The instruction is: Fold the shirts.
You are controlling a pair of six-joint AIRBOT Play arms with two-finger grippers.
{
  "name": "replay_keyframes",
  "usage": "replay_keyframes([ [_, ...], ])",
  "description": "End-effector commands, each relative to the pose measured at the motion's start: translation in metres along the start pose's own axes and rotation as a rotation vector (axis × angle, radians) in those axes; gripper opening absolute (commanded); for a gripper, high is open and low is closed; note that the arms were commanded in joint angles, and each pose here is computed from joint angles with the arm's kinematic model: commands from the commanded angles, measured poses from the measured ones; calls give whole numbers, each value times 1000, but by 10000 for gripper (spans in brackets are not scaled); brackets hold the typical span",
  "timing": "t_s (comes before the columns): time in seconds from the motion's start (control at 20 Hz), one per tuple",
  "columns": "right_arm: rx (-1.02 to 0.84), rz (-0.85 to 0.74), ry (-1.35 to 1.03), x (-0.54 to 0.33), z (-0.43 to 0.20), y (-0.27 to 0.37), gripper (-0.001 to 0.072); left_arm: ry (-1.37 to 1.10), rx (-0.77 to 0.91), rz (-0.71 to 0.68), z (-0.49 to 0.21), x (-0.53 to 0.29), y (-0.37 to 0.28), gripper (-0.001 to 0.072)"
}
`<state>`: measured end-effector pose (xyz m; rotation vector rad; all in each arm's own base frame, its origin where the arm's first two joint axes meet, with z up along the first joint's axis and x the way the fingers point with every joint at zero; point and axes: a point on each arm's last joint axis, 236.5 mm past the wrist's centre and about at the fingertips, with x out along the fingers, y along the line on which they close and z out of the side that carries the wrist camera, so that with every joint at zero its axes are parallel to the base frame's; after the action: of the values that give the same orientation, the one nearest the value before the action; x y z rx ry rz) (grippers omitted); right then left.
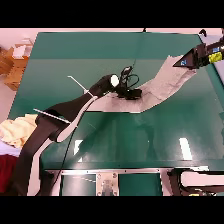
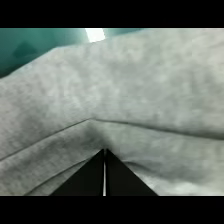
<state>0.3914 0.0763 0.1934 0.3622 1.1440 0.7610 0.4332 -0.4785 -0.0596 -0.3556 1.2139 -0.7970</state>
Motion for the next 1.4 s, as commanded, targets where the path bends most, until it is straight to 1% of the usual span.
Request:
replay_keyframes([
  [0.0, 1, 60, -9, 12, 8, 31, 13, 31, 4, -22, 11, -33, -9, 23],
  [0.15, 10, 82, -11, 35, 17, 53, 14, 78, -18, 22, 26, -110, 23, 23],
  [0.2, 11, 94, -9, 46, 19, 62, 14, 86, -26, 65, 31, -141, 43, 23],
  [0.35, -14, 141, 6, 104, 27, 92, 14, 91, -94, 260, 34, -257, 118, 23],
  [0.45, -18, 165, 38, 161, 26, 109, 14, 85, -175, 416, 22, -336, 167, 23],
  [0.55, -19, 185, 54, 232, 24, 126, 14, 27, -242, 557, 15, -402, 203, 22],
  [0.65, -7, 185, 48, 313, 15, 137, 14, -37, -290, 629, 12, -444, 226, 23],
  [0.7, 9, 186, 30, 353, 10, 142, 15, -48, -312, 642, 10, -453, 235, 23],
  [0.75, 33, 190, 11, 391, 2, 147, 135, -53, -331, 652, 7, -459, 243, 23],
  [0.8, 32, 182, 2, 423, -8, 147, 454, -53, -346, 660, 4, -463, 250, 23],
  [0.85, 24, 170, 12, 439, -15, 142, 527, -53, -352, 663, 3, -464, 253, 22],
  [0.95, 42, 155, 3, 422, 3, 120, 525, -68, -338, 673, 7, -465, 256, 23],
  [1.05, 100, 145, -24, 368, 39, 78, 525, -87, -329, 674, 12, -465, 256, 23],
  [1.15, 167, 126, -27, 302, 60, 27, 525, -89, -325, 674, 13, -465, 256, 23],
  [1.2, 207, 86, -11, 273, 60, -2, 524, -89, -317, 674, 13, -465, 256, 23],
  [1.25, 252, 26, 14, 248, 52, -36, 496, -89, -316, 674, 13, -465, 256, 23],
  [1.35, 346, -58, 73, 215, 22, -90, 494, -86, -309, 674, 13, -465, 256, 23],
])
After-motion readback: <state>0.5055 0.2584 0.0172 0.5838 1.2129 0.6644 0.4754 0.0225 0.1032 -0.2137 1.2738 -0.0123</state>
